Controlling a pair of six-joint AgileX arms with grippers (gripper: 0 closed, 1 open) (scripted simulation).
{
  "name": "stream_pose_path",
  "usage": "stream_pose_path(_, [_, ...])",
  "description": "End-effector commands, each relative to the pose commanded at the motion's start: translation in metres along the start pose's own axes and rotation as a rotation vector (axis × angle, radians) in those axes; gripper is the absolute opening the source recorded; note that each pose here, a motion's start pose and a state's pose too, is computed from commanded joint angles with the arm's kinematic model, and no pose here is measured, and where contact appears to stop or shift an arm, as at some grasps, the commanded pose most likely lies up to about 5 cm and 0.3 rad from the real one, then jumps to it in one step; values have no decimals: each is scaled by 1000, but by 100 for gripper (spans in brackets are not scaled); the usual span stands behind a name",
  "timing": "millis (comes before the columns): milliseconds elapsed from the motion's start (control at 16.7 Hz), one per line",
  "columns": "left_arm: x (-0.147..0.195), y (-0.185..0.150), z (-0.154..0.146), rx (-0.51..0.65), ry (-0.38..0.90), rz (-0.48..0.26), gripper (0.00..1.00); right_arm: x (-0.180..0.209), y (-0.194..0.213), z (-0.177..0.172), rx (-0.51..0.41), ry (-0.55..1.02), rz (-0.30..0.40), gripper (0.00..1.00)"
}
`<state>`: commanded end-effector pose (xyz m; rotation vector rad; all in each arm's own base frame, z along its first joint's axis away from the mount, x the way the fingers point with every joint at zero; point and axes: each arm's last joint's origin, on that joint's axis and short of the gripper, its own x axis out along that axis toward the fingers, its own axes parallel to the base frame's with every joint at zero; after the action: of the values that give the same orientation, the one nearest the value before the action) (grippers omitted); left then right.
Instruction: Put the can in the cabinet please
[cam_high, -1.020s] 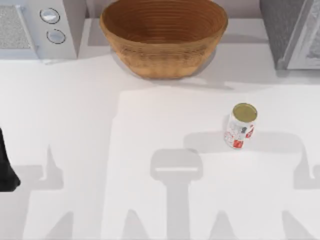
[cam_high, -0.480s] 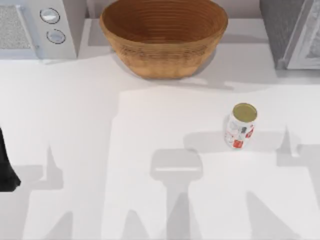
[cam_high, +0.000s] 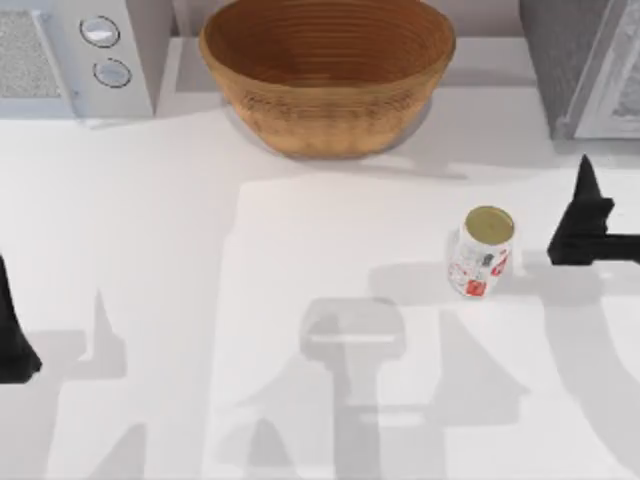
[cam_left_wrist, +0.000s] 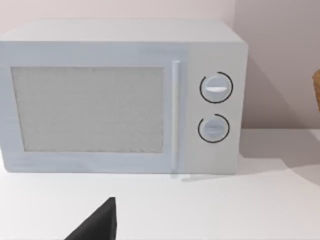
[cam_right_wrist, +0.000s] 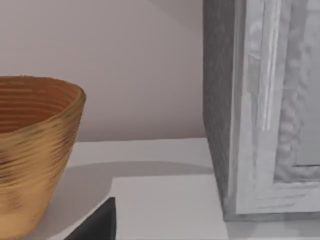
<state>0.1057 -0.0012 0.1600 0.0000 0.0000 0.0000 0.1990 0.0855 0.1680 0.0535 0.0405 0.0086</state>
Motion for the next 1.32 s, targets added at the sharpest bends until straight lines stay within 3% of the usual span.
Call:
stream_pose_path(300, [0, 0, 0, 0, 0, 0, 100, 19, 47, -51, -16, 33, -8, 100])
stream_pose_path(780, [0, 0, 0, 0, 0, 0, 100, 7, 85, -132, -47, 53, -20, 100])
stream_pose_path(1320, [0, 0, 0, 0, 0, 0, 100, 5, 86, -144, -53, 56, -24, 100])
